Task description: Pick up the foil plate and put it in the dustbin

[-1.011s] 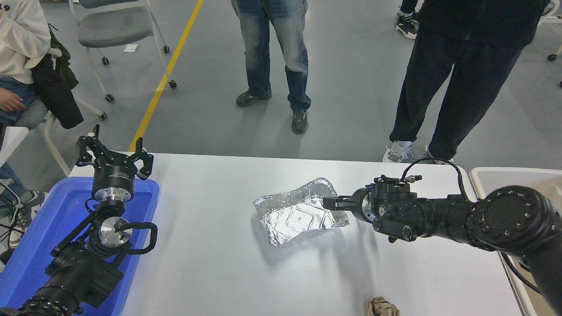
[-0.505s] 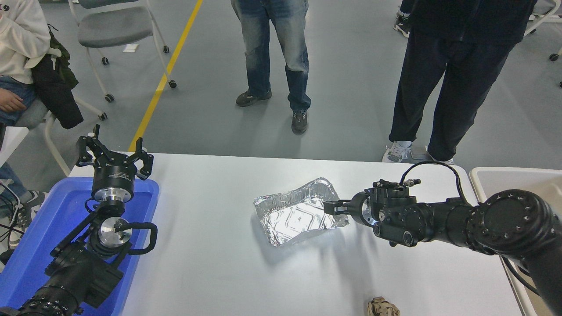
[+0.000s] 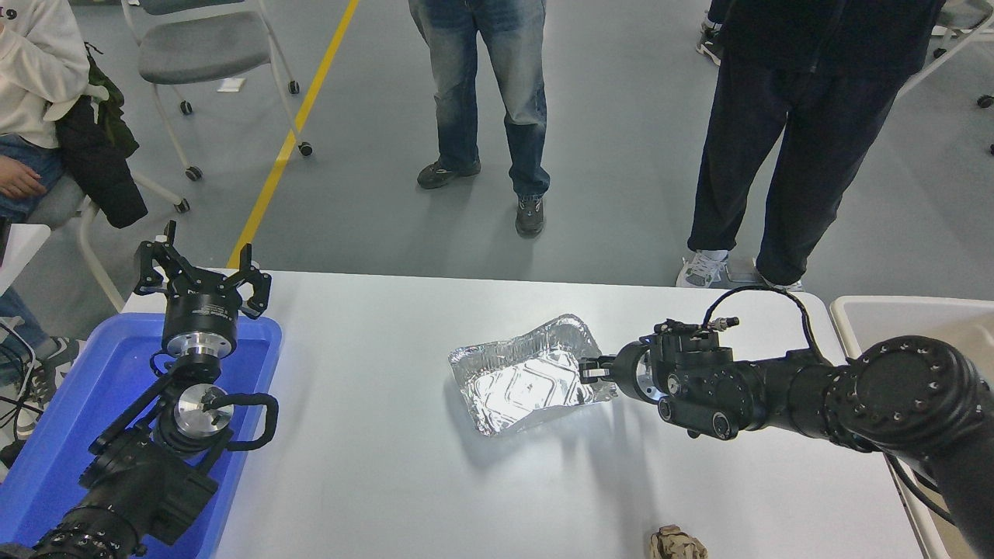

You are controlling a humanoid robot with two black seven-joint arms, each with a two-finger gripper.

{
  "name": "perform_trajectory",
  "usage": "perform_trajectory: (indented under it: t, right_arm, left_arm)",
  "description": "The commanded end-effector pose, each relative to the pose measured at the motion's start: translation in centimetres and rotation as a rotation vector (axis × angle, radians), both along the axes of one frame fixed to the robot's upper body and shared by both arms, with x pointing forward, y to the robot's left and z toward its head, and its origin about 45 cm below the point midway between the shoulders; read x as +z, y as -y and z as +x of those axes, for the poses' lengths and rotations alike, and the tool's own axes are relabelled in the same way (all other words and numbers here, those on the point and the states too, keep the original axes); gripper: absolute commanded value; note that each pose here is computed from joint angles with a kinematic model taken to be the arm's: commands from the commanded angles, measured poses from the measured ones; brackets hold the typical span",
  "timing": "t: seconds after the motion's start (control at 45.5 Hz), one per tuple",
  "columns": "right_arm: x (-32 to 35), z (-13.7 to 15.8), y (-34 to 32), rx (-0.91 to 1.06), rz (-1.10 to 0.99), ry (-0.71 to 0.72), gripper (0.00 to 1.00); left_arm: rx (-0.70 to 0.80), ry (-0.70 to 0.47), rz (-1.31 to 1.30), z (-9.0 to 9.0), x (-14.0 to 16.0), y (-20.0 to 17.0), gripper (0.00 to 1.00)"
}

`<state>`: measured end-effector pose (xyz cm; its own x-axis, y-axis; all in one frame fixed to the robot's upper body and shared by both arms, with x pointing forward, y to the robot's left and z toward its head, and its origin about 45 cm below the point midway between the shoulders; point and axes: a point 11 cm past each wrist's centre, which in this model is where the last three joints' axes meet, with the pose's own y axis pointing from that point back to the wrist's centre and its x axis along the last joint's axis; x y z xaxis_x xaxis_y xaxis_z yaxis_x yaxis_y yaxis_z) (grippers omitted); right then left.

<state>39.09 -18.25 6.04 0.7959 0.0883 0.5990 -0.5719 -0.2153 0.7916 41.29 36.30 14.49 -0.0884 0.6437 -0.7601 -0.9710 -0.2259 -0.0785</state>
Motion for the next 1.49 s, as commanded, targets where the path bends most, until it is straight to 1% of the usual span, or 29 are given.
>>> perform_trajectory:
  t: [0.0, 0.242, 0.374, 0.462, 0.549, 0.571, 0.593, 1.077, 1.275, 1.473]
  right_arm:
    - [0.1, 0.1, -0.2, 0.001, 0.006, 0.004, 0.44]
    - [0.4, 0.3, -0.5, 0.009, 0.013, 0.011, 0.43]
    - [0.3, 0.2, -0.5, 0.024, 0.000, 0.002, 0.30]
    - [0.2, 0.1, -0.5, 0.029, -0.002, 0.000, 0.26]
    - [0.2, 0.0, -0.5, 0.041, -0.009, -0.001, 0.09]
    - [0.1, 0.0, -0.5, 0.045, -0.012, -0.003, 0.02]
    - [0.1, 0.0, -0.5, 0.048, -0.013, -0.002, 0.00]
    - [0.8, 0.3, -1.2, 0.065, 0.010, -0.021, 0.00]
    - [3.5, 1.7, -2.9, 0.093, 0.029, -0.040, 0.00]
    - [6.9, 2.3, -5.4, 0.110, 0.068, -0.099, 0.00]
  left_arm:
    - [0.000, 0.000, 0.000, 0.0, 0.0, 0.0, 0.99]
    - [0.000, 0.000, 0.000, 0.0, 0.0, 0.0, 0.99]
    - [0.000, 0.000, 0.000, 0.0, 0.0, 0.0, 0.99]
    - [0.000, 0.000, 0.000, 0.0, 0.0, 0.0, 0.99]
    - [0.000, 0.000, 0.000, 0.0, 0.0, 0.0, 0.99]
    - [0.000, 0.000, 0.000, 0.0, 0.0, 0.0, 0.99]
    - [0.000, 0.000, 0.000, 0.0, 0.0, 0.0, 0.99]
    - [0.000, 0.000, 0.000, 0.0, 0.0, 0.0, 0.99]
    - [0.000, 0.000, 0.000, 0.0, 0.0, 0.0, 0.99]
    - [-0.001, -0.001, 0.000, 0.0, 0.0, 0.0, 0.99]
